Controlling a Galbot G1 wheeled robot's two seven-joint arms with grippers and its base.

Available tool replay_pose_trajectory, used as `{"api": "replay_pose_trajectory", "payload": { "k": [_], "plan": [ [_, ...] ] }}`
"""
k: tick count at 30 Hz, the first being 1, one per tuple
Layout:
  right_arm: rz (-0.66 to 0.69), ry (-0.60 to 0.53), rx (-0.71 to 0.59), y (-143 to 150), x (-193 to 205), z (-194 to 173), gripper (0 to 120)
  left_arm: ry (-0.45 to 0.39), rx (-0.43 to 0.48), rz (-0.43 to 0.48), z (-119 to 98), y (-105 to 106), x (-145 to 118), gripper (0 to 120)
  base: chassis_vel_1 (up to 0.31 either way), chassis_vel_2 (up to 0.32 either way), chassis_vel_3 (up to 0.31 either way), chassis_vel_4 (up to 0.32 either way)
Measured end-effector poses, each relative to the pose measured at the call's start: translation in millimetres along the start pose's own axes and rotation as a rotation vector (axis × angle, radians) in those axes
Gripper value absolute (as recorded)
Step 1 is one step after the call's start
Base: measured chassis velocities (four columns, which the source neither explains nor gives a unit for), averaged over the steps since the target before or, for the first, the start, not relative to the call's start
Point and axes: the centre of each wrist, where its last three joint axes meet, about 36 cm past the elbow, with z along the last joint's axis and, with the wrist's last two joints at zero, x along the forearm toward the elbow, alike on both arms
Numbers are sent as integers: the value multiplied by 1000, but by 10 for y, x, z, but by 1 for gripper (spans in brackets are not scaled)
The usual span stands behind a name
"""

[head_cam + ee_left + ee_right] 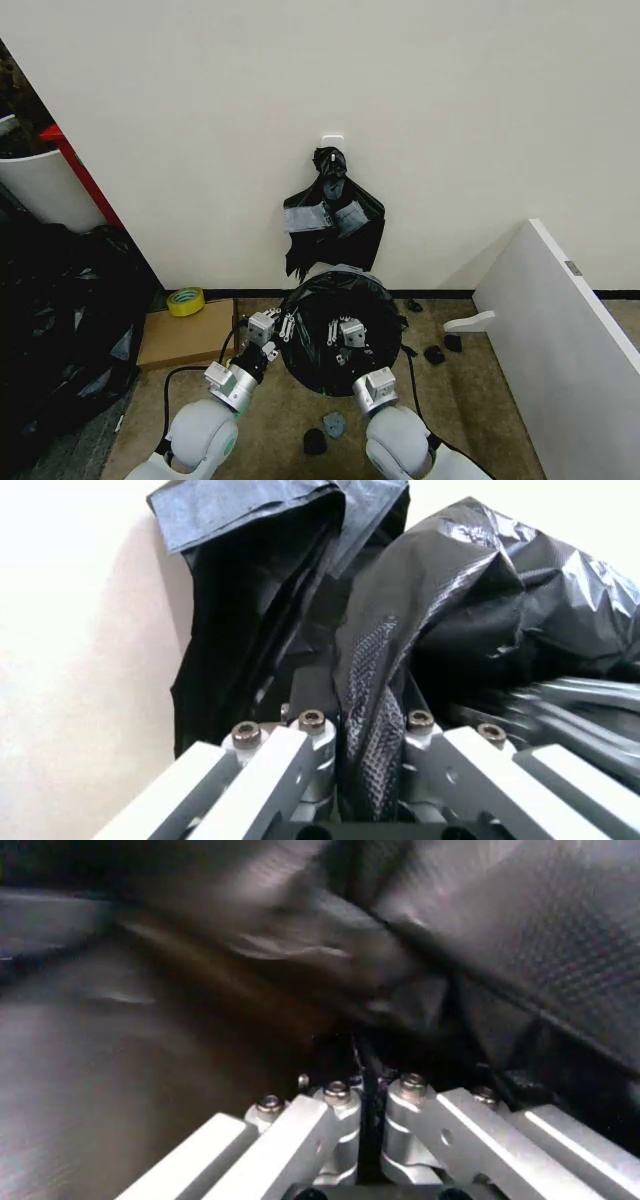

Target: Place the garbage bag over the trash bin.

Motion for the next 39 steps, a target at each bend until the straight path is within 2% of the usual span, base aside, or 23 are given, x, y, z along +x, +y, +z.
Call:
{"api": "replay_pose_trajectory", "payload": {
  "k": [8,12,17,27,31,39],
  "plan": [
    [134,108,108,-98,-299,194,0,9,-8,6,13,-35,42,4,0,0,0,0],
    [145,122,117,-118,-311,218,0,12,-10,6,22,-33,45,4,0,0,0,0],
    [137,112,114,-119,-263,176,0,14,-13,4,39,-8,26,4,0,0,0,0],
    [23,101,42,85,161,0,0,21,-17,2,74,40,-1,4,0,0,0,0],
    [16,115,46,107,82,62,0,20,-16,6,70,33,1,4,0,0,0,0],
    [61,269,67,36,-212,232,0,-13,-15,39,38,37,37,4,0,0,0,0]
  ]
}}
